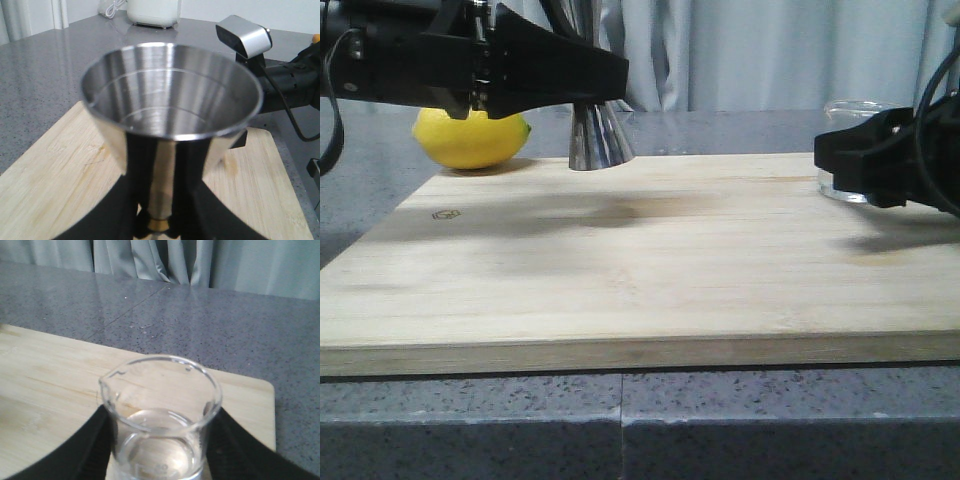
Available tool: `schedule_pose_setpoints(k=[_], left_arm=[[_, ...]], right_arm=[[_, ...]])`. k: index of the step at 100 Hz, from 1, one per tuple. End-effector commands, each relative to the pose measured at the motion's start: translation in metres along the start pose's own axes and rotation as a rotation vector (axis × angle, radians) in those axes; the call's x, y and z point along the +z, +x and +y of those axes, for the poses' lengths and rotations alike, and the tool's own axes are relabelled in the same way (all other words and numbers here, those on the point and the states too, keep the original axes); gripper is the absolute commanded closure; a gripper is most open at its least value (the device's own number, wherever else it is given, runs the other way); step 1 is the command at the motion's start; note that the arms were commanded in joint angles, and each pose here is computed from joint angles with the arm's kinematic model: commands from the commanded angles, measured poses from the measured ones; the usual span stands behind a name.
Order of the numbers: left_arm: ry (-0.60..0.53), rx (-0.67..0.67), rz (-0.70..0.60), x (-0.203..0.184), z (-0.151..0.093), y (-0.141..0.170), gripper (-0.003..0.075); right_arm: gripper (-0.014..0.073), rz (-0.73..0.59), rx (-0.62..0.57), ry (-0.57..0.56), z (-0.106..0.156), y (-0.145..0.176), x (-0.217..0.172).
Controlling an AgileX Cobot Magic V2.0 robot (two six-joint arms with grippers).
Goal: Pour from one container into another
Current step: 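Lift the beaker with the right gripper toward the held jigger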
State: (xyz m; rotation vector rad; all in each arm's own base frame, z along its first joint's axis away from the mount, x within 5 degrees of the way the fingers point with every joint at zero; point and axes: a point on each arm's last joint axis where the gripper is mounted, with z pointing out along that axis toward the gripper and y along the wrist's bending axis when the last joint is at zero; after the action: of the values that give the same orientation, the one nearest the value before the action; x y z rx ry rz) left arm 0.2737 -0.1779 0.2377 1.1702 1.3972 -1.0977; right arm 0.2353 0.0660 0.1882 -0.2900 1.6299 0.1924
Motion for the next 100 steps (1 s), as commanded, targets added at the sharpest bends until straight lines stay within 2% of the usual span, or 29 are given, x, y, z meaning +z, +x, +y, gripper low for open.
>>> schedule_pose_setpoints(k=[1, 30, 60, 100], left_arm=[[0.104, 0.052, -0.149, -0.002, -0.014, -0.032, 0.0722], [0.104, 0.052, -0.149, -0.002, -0.014, -0.032, 0.0722], [0.111, 0.032, -0.141, -0.002, -0.015, -0.031, 0.0722], [0.135, 0.014, -0.109, -0.002, -0.017, -0.028, 0.0722]], right_arm=[[0.0446, -0.155, -0.021, -0.004, 0.000, -0.026, 0.000], [0.0446, -0.180, -0.058, -0.029, 0.001, -0.055, 0.004], [0.0446, -0.187, -0.157, -0.065, 0.003, -0.108, 0.009], [0.0446, -0.186, -0.257, -0.168, 0.030, -0.154, 0.015]])
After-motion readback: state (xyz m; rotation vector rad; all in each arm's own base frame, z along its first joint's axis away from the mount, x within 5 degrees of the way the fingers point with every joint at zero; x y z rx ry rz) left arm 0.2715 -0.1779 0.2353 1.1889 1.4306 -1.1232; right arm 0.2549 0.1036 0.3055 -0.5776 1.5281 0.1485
